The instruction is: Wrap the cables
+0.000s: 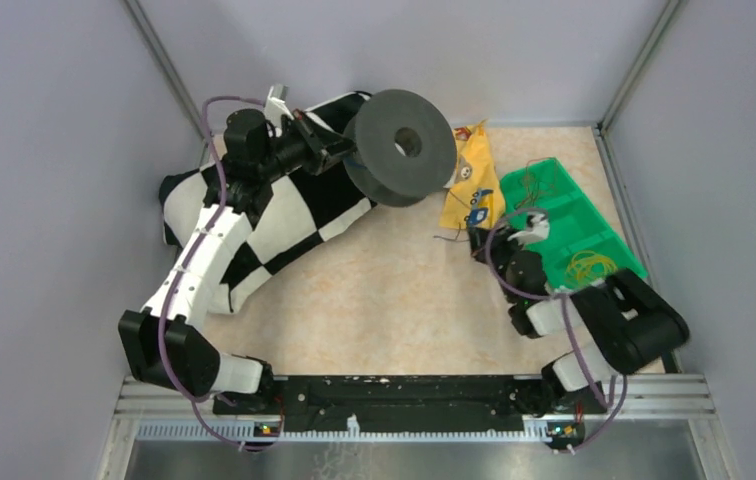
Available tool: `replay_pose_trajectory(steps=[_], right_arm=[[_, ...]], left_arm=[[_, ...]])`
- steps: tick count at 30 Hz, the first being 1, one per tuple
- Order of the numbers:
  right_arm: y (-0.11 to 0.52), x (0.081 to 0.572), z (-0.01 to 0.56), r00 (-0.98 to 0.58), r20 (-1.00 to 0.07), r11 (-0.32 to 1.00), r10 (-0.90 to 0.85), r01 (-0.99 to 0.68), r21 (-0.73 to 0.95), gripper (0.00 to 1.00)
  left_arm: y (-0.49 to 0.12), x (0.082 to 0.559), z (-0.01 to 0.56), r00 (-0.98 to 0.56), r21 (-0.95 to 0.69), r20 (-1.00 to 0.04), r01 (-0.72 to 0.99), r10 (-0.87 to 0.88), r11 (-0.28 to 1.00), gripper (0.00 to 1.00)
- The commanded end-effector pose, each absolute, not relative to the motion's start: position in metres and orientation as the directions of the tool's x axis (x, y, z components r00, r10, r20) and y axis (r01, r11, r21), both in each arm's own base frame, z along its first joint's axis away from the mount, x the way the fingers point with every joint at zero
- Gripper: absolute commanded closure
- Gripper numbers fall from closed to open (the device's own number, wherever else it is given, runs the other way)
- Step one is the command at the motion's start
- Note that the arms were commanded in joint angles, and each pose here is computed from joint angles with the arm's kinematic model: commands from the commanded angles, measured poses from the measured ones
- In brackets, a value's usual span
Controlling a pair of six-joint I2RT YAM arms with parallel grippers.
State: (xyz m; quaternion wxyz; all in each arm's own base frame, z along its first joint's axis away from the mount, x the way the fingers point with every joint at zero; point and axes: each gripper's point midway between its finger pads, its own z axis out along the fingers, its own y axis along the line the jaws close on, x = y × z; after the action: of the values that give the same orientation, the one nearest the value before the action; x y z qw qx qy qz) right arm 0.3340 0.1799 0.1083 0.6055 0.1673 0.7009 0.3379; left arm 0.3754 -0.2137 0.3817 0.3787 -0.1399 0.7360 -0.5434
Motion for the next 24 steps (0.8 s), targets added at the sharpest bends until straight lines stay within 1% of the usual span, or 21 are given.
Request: replay_pose_trajectory(steps=[1,4,7,9,10,13,18,24], right_arm=[[0.159,0.34,0.127,-0.316,-0.766,0.765,0.561,-0.155,0.624,1.0],[0.145,0.347,0.155,-0.312,-0.851,0.865,0.423,-0.139,0.482,1.0],[0.14,0.353,0.176,-0.359,-0.863,0.893,0.356,-0.142,0.427,1.0],[0.143,0.356,0.189,-0.378,-0.863,0.893,0.336,-0.162,0.419,1.0],[0.145,0.356,0.196,-0.38,-0.865,0.892,0.326,-0.18,0.415,1.0],[0.146,0.357,0.219,-0.373,-0.873,0.893,0.314,-0.196,0.405,1.0],[0.15,0.352,0.255,-0.368,-0.884,0.888,0.289,-0.243,0.391,1.0],[0.152,0.341,0.279,-0.407,-0.883,0.89,0.236,-0.274,0.364,1.0]], left_arm=[[-0.242,0.314,0.424,-0.608,-0.682,-0.726,0.695,-0.32,0.227,1.0],[-0.245,0.294,0.406,-0.539,-0.572,-0.82,0.79,-0.192,0.223,1.0],[-0.248,0.275,0.386,-0.411,-0.418,-0.908,0.885,-0.08,0.204,1.0],[-0.249,0.263,0.373,-0.345,-0.346,-0.938,0.92,-0.041,0.184,1.0],[-0.25,0.264,0.364,-0.331,-0.33,-0.943,0.922,-0.031,0.205,1.0],[-0.255,0.26,0.348,-0.298,-0.286,-0.954,0.935,0.029,0.212,1.0],[-0.275,0.25,0.31,-0.269,-0.221,-0.941,0.947,0.203,0.231,1.0],[-0.279,0.273,0.27,-0.305,-0.172,-0.901,0.904,0.309,0.39,1.0]])
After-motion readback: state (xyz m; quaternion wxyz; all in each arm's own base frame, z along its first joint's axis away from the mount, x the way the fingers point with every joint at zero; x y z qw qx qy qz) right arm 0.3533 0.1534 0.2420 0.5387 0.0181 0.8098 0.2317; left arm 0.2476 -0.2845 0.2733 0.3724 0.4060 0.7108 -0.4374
